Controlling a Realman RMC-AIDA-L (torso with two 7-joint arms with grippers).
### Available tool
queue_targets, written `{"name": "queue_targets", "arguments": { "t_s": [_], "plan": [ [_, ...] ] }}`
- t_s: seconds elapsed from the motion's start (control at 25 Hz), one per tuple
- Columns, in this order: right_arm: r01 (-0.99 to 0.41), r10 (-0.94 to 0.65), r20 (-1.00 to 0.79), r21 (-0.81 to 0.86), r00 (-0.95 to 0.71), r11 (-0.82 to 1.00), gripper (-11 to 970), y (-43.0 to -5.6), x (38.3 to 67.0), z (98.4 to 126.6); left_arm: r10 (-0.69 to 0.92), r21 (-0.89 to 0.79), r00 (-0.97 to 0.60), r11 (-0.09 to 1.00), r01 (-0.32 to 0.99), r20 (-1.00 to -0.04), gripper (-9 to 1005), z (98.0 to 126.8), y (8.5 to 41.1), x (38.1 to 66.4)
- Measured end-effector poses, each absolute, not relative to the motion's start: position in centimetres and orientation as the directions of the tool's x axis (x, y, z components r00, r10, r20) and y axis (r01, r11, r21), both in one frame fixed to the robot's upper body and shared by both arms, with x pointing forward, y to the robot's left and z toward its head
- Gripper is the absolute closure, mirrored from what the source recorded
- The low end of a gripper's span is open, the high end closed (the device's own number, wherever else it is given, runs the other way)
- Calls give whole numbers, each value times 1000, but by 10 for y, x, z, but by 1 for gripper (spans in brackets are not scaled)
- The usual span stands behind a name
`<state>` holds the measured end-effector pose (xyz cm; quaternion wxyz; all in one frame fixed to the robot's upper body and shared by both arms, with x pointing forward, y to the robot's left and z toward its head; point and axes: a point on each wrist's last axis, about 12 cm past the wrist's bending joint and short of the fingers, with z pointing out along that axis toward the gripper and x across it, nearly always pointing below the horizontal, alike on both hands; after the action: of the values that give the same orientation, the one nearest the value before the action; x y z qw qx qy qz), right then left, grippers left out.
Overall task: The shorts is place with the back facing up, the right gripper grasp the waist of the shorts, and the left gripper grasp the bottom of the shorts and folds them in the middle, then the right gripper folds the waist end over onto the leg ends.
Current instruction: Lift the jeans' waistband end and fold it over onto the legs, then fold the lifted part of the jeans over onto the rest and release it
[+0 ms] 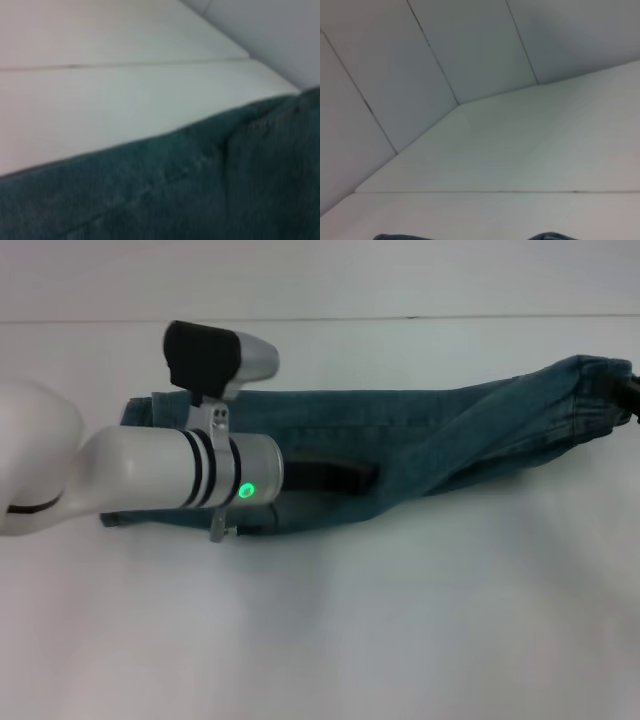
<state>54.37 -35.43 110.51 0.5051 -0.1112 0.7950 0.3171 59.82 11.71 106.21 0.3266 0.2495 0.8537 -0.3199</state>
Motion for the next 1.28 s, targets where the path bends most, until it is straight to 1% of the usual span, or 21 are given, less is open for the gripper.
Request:
{"name": "queue_targets", "arguments": {
  "t_s": [0.16,0.48,0.68,0.84,0.96,1.08,1.24,1.28],
  "plan": [
    [-518,117,-883,369,-455,771,902,-351,551,1119,254,-377,-661,655,655,-706,996,1061,110,594],
    [-576,52,-904,313,-424,755,901,-338,569,1155,317,-425,-658,560,711,-683,995,1066,100,583],
    [-630,3,-916,279,-402,725,901,-319,584,1175,333,-447,-655,521,728,-679,996,1069,98,579],
    [-666,-28,-918,265,-395,697,901,-303,595,1185,348,-468,-652,482,740,-674,993,1069,96,573],
    [-694,-61,-918,252,-392,674,902,-290,603,1192,347,-479,-656,474,739,-670,984,1069,98,570],
    [-724,-94,-916,242,-390,645,902,-275,609,1196,303,-487,-664,488,724,-684,975,1072,106,573],
    [-755,-133,-909,239,-395,610,902,-256,614,1198,149,-496,-677,572,653,-721,962,1078,135,585],
    [-763,-144,-906,240,-398,601,903,-250,615,1198,89,-500,-675,603,622,-733,959,1080,148,590]
  ]
}}
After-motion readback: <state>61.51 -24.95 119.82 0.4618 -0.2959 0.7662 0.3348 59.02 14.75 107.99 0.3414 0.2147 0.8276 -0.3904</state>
